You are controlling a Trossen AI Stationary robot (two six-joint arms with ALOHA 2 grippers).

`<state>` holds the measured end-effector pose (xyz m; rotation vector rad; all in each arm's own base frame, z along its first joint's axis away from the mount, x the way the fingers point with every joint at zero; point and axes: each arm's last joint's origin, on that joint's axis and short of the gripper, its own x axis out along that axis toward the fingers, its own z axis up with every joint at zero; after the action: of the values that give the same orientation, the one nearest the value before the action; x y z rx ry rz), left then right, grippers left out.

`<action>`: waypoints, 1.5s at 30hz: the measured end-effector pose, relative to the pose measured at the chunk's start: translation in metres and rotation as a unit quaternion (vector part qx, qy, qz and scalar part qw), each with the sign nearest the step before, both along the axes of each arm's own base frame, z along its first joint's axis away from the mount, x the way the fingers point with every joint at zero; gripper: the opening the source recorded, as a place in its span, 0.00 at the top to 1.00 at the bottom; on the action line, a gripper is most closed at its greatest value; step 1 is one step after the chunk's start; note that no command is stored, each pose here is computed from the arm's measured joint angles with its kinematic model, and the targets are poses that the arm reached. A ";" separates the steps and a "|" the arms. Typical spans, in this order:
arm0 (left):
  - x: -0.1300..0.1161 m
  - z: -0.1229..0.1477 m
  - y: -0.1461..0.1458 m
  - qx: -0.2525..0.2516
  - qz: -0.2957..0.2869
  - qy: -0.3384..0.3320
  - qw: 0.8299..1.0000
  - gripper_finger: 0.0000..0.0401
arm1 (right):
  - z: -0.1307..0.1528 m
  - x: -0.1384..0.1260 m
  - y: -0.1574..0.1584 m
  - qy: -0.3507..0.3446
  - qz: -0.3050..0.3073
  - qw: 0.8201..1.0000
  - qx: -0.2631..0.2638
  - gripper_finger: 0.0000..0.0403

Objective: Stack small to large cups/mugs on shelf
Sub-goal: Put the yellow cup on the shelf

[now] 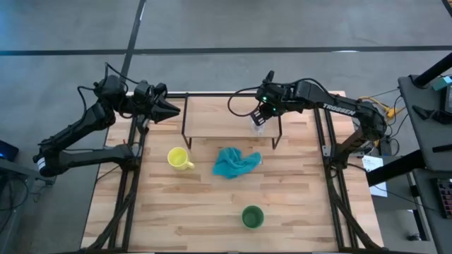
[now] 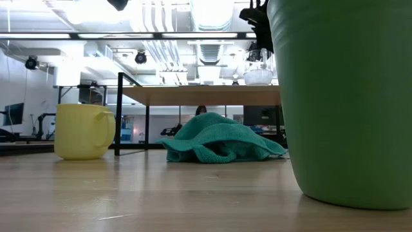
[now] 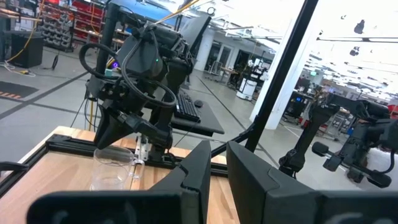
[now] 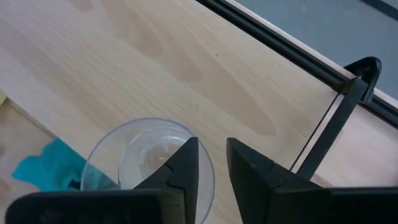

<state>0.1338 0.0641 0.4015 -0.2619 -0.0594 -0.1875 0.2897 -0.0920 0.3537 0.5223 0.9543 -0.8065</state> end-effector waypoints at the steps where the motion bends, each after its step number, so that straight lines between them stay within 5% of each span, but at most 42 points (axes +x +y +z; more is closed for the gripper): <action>1: 0.000 0.000 0.000 0.000 0.000 0.000 1.000 0.90 | 0.001 0.000 0.000 -0.001 0.000 1.000 0.000 0.81; 17: -0.003 0.002 -0.002 0.002 0.000 -0.005 1.000 0.90 | 0.038 0.001 0.004 -0.065 0.014 0.998 -0.012 0.78; 31: -0.003 0.003 -0.002 -0.092 -0.009 0.006 0.996 0.90 | 0.095 0.002 0.068 -0.163 0.201 0.966 0.009 0.79; 45: -0.003 0.003 -0.002 -0.133 -0.026 0.017 0.991 0.90 | 0.095 0.007 0.135 -0.193 0.296 0.935 0.032 0.79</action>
<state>0.1311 0.0617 0.4044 -0.5320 -0.0428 -0.2276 0.2964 0.0435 0.4492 0.3952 0.7115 -0.1189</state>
